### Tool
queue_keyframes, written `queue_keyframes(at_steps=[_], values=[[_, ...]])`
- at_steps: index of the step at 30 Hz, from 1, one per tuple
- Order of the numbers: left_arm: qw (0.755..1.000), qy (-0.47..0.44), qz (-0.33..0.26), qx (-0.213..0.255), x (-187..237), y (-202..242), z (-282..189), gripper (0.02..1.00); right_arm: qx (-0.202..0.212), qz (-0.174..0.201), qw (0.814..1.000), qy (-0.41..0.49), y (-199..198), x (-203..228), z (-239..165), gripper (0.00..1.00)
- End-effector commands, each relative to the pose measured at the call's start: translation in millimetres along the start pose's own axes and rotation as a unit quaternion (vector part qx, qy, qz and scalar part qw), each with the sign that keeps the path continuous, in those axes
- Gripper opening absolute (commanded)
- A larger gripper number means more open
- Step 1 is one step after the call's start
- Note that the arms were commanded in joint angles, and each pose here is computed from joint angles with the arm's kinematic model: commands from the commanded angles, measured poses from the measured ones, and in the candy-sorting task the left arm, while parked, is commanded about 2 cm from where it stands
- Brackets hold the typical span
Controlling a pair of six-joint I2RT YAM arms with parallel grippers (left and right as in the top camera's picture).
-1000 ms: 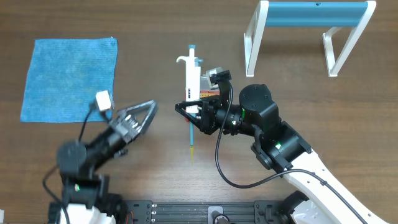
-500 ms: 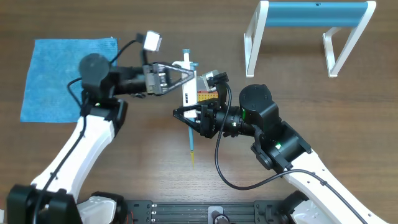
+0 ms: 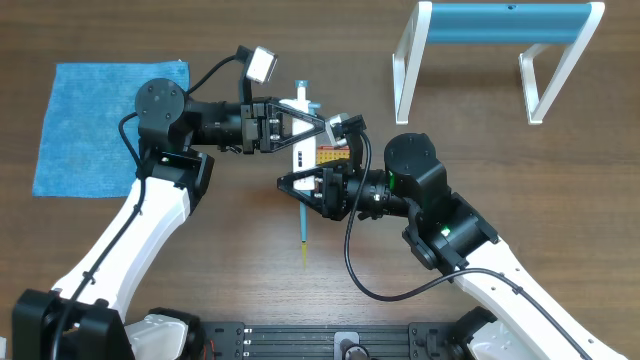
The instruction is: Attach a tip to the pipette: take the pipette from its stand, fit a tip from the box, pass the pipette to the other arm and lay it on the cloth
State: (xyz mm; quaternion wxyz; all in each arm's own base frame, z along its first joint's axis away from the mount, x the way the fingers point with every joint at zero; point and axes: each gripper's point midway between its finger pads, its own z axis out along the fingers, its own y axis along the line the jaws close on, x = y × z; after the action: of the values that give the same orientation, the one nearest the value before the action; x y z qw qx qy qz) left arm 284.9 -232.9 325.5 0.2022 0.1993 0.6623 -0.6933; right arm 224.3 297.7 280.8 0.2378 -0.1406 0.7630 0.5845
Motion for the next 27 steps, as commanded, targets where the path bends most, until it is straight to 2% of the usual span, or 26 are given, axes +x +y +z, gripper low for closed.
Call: queue_keyframes(at_steps=[1,3,6,9,12,14,17,18,21,23,24,25,27], values=[[1.0,-0.011,-0.011,-0.008,-4,8,0,0.027,0.001,-0.047,0.998,-0.029,5,-18,-9,0.082],[1.0,-0.011,-0.011,-0.008,-4,8,0,0.027,0.008,-0.047,0.998,-0.038,0,-24,-13,0.08],[1.0,-0.011,-0.011,-0.008,-4,8,0,0.027,0.016,-0.047,0.998,-0.047,-6,-30,-18,0.809],[1.0,-0.013,-0.01,-0.009,-6,8,-2,0.027,0.041,-0.044,0.997,-0.044,-21,-30,-24,0.833],[0.999,-0.029,-0.013,-0.02,-12,14,-13,0.027,0.085,-0.019,0.995,-0.043,-49,-30,-39,0.838],[0.999,-0.04,-0.018,-0.03,-17,20,-22,0.029,0.096,-0.017,0.994,-0.044,-60,-33,-49,0.836],[0.994,-0.08,-0.027,-0.069,-28,47,-42,0.027,0.109,-0.01,0.992,-0.069,-75,-48,-74,0.84],[0.99,-0.099,-0.037,-0.092,-31,61,-49,0.027,0.114,-0.015,0.99,-0.08,-78,-54,-85,0.838],[0.958,-0.163,-0.095,-0.215,-30,124,-79,0.029,0.142,-0.031,0.981,-0.128,-88,-73,-124,0.84],[0.908,-0.202,-0.154,-0.334,-15,171,-113,0.027,0.136,-0.047,0.978,-0.153,-78,-83,-146,0.84],[0.871,-0.221,-0.193,-0.395,-3,192,-133,0.027,0.136,-0.061,0.974,-0.168,-68,-90,-159,0.84],[0.849,-0.226,-0.216,-0.425,5,200,-146,0.025,0.142,-0.072,0.97,-0.182,-61,-96,-169,0.842],[0.832,-0.216,-0.234,-0.455,12,200,-160,0.025,0.173,-0.093,0.959,-0.205,-47,-106,-192,0.842]])
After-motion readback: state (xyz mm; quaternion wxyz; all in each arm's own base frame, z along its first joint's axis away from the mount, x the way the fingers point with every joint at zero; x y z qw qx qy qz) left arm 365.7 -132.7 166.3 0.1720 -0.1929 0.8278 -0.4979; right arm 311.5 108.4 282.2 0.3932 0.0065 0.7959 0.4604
